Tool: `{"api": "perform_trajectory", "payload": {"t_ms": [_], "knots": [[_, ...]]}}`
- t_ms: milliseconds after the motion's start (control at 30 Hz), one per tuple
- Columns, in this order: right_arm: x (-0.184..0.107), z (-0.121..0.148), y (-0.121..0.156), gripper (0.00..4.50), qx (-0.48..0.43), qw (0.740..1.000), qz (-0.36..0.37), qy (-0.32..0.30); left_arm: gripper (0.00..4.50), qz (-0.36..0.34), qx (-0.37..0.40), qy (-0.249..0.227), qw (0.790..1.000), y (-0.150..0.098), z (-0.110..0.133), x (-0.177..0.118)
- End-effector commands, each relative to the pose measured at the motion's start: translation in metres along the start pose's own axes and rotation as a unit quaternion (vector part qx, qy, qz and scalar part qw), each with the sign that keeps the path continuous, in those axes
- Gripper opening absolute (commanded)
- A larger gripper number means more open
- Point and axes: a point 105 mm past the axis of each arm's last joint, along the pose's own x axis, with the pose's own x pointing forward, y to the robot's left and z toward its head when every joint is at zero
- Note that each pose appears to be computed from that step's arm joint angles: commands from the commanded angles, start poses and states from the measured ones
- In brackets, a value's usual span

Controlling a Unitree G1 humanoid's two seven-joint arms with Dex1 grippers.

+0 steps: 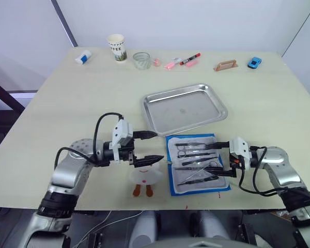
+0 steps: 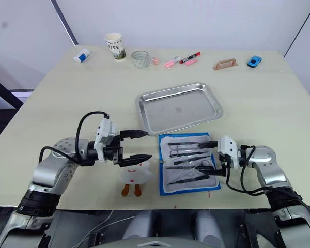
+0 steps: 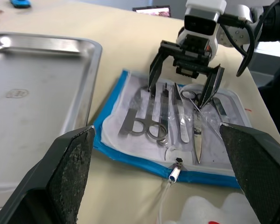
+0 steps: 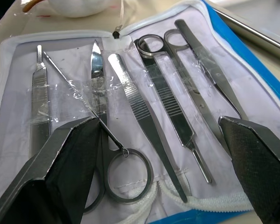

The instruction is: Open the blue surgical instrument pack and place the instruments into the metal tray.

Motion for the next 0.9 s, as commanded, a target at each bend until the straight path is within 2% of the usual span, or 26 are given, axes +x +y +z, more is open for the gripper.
{"api": "perform_trajectory", "payload": {"t_ms": [33, 167, 400, 767, 900], "knots": [[-0.001, -0.012, 0.008, 4.43, 0.04, 0.999, -0.003, 0.016, 4.5, -0.017, 0.016, -0.007, 1.0, -0.001, 0.006, 0.003], [0.0, 0.001, 0.009, 4.43, 0.085, 0.996, 0.001, -0.025, 4.5, -0.023, 0.013, -0.006, 1.0, -0.001, 0.004, 0.003], [-0.004, 0.005, 0.006, 4.43, 0.117, 0.992, 0.005, -0.035, 4.5, -0.027, 0.013, -0.006, 1.0, -0.003, 0.001, 0.002], [-0.004, 0.01, 0.003, 4.43, 0.114, 0.993, 0.009, -0.036, 4.5, -0.018, 0.016, -0.007, 1.0, -0.006, -0.003, 0.001], [-0.007, 0.011, 0.008, 4.43, 0.07, 0.997, 0.019, -0.022, 4.5, -0.018, 0.016, -0.008, 1.0, -0.005, -0.003, 0.0]]}}
